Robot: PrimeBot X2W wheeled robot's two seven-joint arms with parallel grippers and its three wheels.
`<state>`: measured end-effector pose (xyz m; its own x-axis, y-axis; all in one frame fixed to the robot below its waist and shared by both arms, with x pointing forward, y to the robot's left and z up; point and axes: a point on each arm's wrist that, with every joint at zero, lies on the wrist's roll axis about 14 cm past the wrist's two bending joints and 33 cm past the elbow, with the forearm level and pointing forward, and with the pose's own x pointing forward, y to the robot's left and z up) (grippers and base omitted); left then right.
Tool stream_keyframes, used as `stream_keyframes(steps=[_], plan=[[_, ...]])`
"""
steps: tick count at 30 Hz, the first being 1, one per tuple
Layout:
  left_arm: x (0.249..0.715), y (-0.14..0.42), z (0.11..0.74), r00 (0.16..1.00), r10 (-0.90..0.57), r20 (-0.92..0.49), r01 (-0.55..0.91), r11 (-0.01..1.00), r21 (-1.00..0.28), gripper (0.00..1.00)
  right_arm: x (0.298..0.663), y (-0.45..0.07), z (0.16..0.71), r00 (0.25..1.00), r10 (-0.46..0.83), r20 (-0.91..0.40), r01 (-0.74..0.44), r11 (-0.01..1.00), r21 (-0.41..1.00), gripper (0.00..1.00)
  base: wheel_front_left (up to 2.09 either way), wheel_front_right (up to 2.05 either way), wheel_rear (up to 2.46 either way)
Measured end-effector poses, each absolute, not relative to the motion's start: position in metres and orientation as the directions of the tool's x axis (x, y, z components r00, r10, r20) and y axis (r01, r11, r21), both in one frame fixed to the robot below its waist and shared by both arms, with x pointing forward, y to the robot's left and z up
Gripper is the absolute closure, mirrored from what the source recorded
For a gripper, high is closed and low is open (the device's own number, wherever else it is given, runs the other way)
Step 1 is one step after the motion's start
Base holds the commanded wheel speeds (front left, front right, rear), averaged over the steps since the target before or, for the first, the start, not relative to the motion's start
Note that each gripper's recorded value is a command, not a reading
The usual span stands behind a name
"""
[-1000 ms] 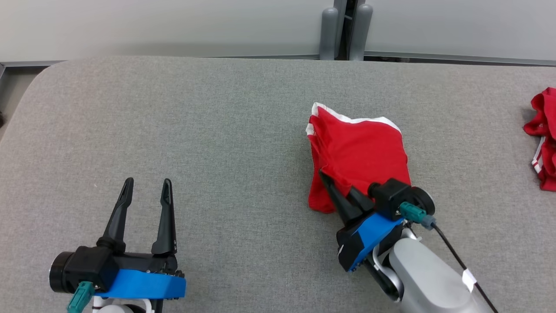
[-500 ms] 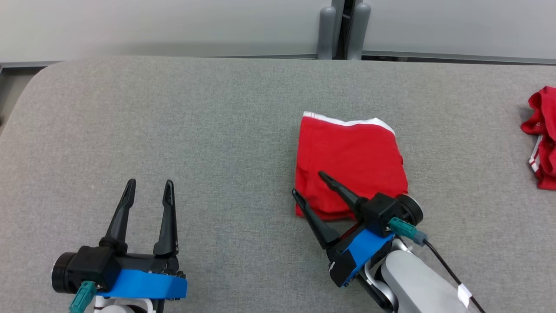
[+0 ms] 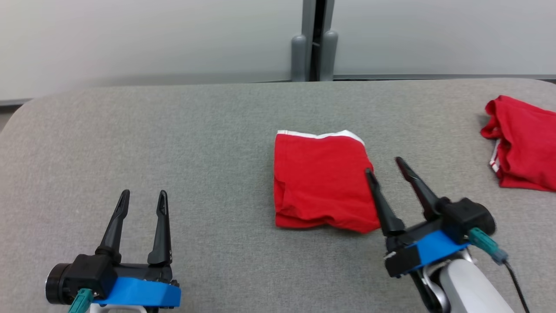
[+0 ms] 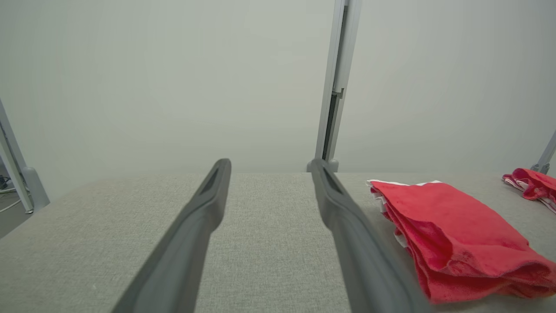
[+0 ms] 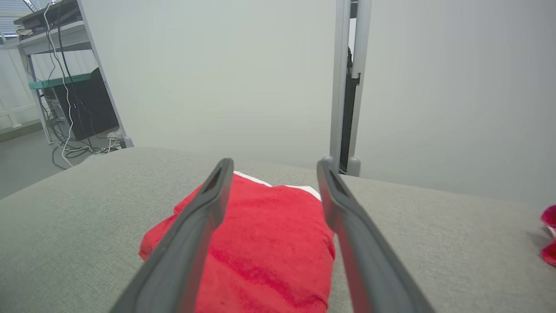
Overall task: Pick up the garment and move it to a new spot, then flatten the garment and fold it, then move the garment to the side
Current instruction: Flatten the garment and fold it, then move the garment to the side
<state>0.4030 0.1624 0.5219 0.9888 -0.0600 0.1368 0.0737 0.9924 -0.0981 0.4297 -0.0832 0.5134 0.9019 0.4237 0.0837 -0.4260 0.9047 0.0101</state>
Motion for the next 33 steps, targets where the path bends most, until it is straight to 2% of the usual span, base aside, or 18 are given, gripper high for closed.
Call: stream_keyframes(steps=[5,14,22,33], plan=[[0.401,0.158,0.526,0.986,-0.076,0.147,0.089,0.992,-0.084,0.0,0.417,-0.128,0.522,0.951,0.286,0.115,-0.29,0.957,0.017,0.0,0.0,0.0,0.0],[0.393,0.154,0.526,0.984,-0.095,0.148,0.105,0.992,-0.063,0.0,0.384,-0.182,0.522,0.987,0.106,0.123,-0.11,0.994,0.027,0.0,0.0,0.0,0.0],[0.382,0.161,0.52,0.989,-0.076,0.127,0.081,0.996,-0.034,0.0,0.365,-0.188,0.521,0.99,0.066,0.126,-0.071,0.997,0.036,0.0,0.0,0.0,0.0],[0.37,0.169,0.52,0.991,-0.048,0.124,0.052,0.998,-0.03,0.0,0.355,-0.175,0.511,0.991,0.086,0.1,-0.093,0.994,0.059,0.0,0.0,0.0,0.0]])
